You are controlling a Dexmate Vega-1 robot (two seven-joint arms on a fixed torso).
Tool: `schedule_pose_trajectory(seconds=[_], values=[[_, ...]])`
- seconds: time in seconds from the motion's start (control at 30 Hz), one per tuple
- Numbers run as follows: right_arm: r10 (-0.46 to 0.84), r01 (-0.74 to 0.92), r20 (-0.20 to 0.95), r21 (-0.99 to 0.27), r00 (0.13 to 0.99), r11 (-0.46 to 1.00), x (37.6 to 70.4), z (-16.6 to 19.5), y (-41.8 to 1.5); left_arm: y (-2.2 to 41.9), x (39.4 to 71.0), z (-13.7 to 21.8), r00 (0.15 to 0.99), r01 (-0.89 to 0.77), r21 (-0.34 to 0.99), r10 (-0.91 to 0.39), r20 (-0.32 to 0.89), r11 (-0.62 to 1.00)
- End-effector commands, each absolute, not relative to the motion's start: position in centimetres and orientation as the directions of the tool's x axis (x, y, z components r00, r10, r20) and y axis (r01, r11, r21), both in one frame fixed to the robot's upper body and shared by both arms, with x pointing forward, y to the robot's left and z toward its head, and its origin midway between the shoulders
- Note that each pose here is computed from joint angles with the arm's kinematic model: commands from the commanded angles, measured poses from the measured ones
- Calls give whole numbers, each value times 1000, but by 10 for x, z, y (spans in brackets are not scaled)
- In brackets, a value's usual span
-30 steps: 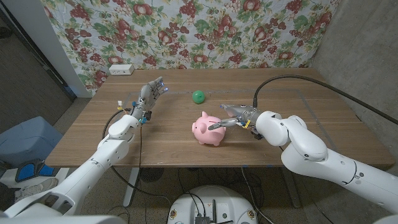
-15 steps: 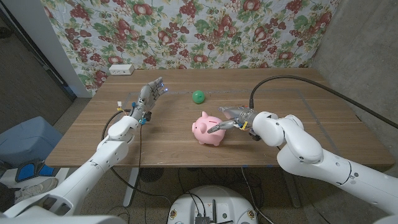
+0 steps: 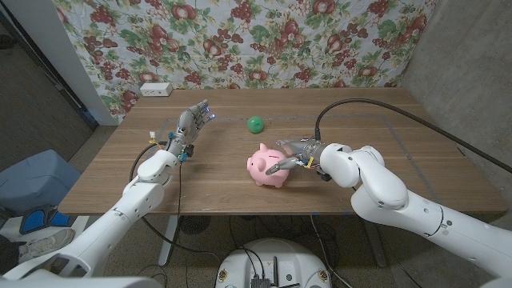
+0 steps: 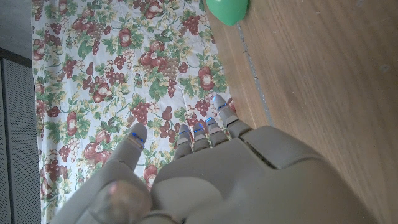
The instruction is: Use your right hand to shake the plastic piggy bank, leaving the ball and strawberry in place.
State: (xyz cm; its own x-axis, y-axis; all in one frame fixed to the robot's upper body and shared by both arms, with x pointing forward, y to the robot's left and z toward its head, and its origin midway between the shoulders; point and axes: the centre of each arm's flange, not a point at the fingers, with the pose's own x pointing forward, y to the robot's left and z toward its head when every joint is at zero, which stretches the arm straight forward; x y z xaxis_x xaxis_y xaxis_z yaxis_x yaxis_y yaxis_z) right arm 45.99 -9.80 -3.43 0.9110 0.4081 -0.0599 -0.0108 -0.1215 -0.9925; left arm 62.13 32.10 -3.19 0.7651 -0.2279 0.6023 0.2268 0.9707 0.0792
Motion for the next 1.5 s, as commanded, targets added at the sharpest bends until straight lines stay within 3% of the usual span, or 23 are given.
schedule_pose_trajectory(seconds=[0.03, 1.5], values=[[404, -11, -77, -987, 912, -163, 462, -36, -89, 322, 619, -33, 769, 228, 77, -228, 597, 971], [419, -38, -127, -976, 899, -214, 488, -39, -70, 327, 616, -39, 783, 211, 55, -203, 588, 976]])
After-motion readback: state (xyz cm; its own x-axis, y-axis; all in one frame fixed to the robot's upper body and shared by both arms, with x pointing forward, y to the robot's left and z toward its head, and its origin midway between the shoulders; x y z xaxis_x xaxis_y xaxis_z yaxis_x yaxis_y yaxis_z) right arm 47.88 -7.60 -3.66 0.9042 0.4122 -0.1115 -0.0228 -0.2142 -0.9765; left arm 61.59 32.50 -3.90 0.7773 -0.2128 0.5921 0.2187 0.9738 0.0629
